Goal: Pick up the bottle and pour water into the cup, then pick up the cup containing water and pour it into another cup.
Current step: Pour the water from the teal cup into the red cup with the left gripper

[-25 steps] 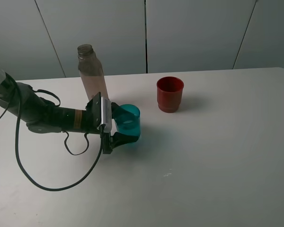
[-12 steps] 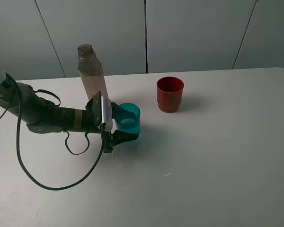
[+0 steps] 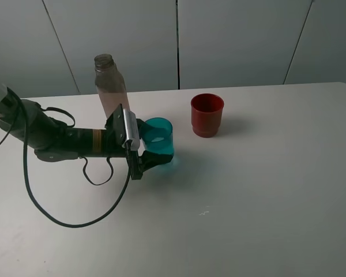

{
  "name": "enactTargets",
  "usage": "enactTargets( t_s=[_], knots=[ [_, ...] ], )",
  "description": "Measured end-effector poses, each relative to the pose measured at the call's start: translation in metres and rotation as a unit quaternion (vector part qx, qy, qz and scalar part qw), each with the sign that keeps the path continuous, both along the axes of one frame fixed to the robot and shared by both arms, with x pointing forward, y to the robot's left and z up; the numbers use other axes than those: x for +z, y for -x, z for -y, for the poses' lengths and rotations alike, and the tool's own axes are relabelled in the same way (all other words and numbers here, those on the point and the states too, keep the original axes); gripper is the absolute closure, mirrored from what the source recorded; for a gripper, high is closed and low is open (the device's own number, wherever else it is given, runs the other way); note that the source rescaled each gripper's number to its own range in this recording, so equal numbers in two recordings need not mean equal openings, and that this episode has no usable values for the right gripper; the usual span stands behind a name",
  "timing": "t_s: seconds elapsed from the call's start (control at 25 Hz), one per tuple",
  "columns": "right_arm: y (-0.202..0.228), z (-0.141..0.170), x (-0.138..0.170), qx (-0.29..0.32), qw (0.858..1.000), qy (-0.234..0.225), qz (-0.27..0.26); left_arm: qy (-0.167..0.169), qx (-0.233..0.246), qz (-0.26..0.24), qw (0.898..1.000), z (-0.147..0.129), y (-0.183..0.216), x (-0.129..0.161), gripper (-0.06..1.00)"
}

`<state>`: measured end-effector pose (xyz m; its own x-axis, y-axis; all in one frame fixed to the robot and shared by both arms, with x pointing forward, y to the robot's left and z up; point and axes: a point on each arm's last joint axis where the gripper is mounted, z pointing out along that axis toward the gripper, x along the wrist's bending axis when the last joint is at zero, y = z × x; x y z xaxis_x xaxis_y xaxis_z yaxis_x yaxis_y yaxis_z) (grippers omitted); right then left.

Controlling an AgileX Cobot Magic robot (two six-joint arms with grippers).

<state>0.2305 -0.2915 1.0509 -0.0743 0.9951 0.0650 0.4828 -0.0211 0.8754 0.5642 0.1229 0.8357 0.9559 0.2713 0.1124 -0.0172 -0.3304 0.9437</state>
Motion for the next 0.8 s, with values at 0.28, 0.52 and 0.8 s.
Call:
enactTargets(
  t_s=[0.28, 0.52, 0.8],
  knots=[
    [0.0, 0.0, 0.0, 0.0, 1.0, 0.0, 0.0, 0.034, 0.031, 0.009, 0.999, 0.009, -0.004, 0.03, 0.76],
    [0.0, 0.0, 0.0, 0.0, 1.0, 0.0, 0.0, 0.05, 0.057, 0.015, 0.997, 0.013, -0.006, 0.057, 0.76],
    [0.0, 0.0, 0.0, 0.0, 1.0, 0.0, 0.0, 0.033, 0.077, 0.011, 0.996, 0.027, -0.009, 0.074, 0.76]
  ],
)
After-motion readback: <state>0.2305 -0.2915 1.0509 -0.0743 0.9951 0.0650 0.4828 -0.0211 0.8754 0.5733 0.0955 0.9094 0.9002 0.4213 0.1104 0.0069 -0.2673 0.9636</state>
